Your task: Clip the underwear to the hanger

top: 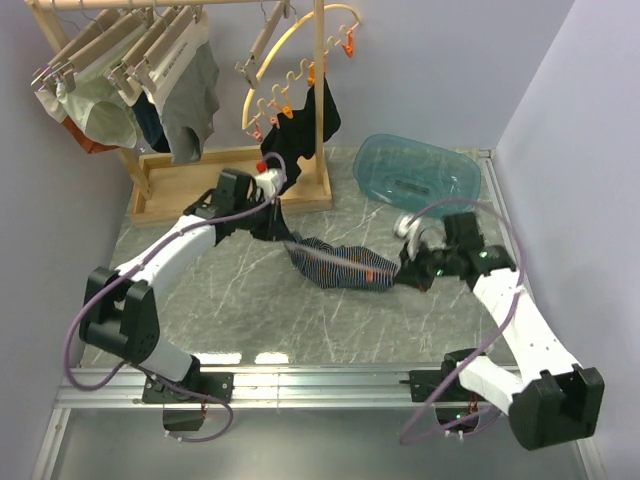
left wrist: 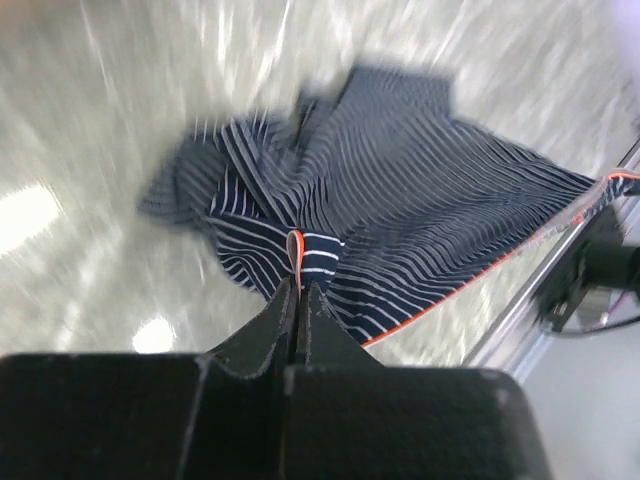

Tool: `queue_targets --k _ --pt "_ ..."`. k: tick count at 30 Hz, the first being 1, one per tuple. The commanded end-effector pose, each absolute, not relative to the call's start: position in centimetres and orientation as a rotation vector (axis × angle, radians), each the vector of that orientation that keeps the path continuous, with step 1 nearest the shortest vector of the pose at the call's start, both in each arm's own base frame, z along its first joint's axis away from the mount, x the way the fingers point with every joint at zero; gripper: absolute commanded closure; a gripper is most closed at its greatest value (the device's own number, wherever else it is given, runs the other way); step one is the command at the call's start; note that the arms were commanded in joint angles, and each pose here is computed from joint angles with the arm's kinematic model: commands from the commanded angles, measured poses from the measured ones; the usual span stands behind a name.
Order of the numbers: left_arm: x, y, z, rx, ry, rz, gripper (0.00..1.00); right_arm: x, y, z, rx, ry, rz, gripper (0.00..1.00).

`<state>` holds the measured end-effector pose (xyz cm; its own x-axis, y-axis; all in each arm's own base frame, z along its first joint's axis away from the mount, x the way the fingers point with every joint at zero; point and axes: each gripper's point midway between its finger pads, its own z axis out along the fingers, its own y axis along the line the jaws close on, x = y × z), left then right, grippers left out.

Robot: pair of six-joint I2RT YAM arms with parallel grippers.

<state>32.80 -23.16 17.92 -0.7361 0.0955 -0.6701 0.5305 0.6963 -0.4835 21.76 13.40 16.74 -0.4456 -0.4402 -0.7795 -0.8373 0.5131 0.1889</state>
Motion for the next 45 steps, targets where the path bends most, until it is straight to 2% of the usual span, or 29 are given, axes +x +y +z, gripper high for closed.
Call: queue_targets --k 1,4,12,13,15,16,17,18,20,21,26,28,32,34,36,40,45 --pt "30.1 -22.0 11.9 0.477 2.485 -0.906 1.0 19.2 12.7 12.7 -1.428 1.993 0.521 1.0" --pt "28.6 -22.2 9.4 0.469 2.58 -0.932 1.0 16.0 15.0 11.5 -1.626 1.872 0.526 1.0" --pt "26.2 -21.0 7.4 0.566 2.661 -0.873 0.98 13.6 16.1 8.7 -1.81 1.795 0.486 1.0" --pt "25.9 -21.0 7.4 0.588 2.657 -0.885 0.94 13.6 16.1 8.5 -1.813 1.797 0.483 1.0" --pt "24.8 -21.9 8.5 0.726 2.59 -1.005 0.75 13.6 16.0 7.9 -1.822 1.798 0.459 1.0" --pt "24.3 -22.2 9.2 0.813 2.531 -1.052 0.61 13.9 15.6 7.7 -1.834 1.795 0.419 1.0" --pt "24.0 -22.5 10.7 0.893 2.441 -1.086 0.55 13.8 15.3 7.2 -1.849 1.799 0.405 1.0" --pt "24.1 -22.3 11.2 1.019 2.339 -1.052 0.51 13.8 15.0 7.0 -1.856 1.795 0.388 1.0" --pt "23.9 -21.9 12.8 1.155 2.201 -0.994 0.34 13.5 14.3 6.4 -1.895 1.786 0.36 1.0" --pt "24.1 -21.6 13.3 1.279 2.087 -0.947 0.21 13.4 14.2 6.4 -1.898 1.773 0.35 1.0" --pt "22.9 -20.4 13.5 1.683 1.683 -0.752 0.2 13.5 13.8 6.1 -1.913 1.77 0.323 1.0" --pt "22.8 -20.1 12.6 1.788 1.583 -0.645 0.22 13.6 13.7 5.8 -1.924 1.77 0.311 1.0" --pt "21.5 -19.1 9.8 2.125 1.106 -0.419 0.3 13.7 13.4 5.3 -1.925 1.781 0.294 1.0" --pt "22.1 -19.3 9.7 2.129 0.965 -0.301 0.43 13.6 13.4 5.3 -1.924 1.78 0.293 1.0" --pt "22.5 -19.6 8.6 2.132 0.833 -0.211 0.48 13.7 13.4 5.4 -1.915 1.78 0.286 1.0" --pt "22.9 -20.3 8.3 2.11 0.7 -0.145 0.46 13.6 13.5 5.5 -1.892 1.797 0.304 1.0" --pt "21.1 -20.8 6.8 2.126 0.505 -0.124 0.41 13.7 13.5 5.3 -1.9 1.793 0.298 1.0"
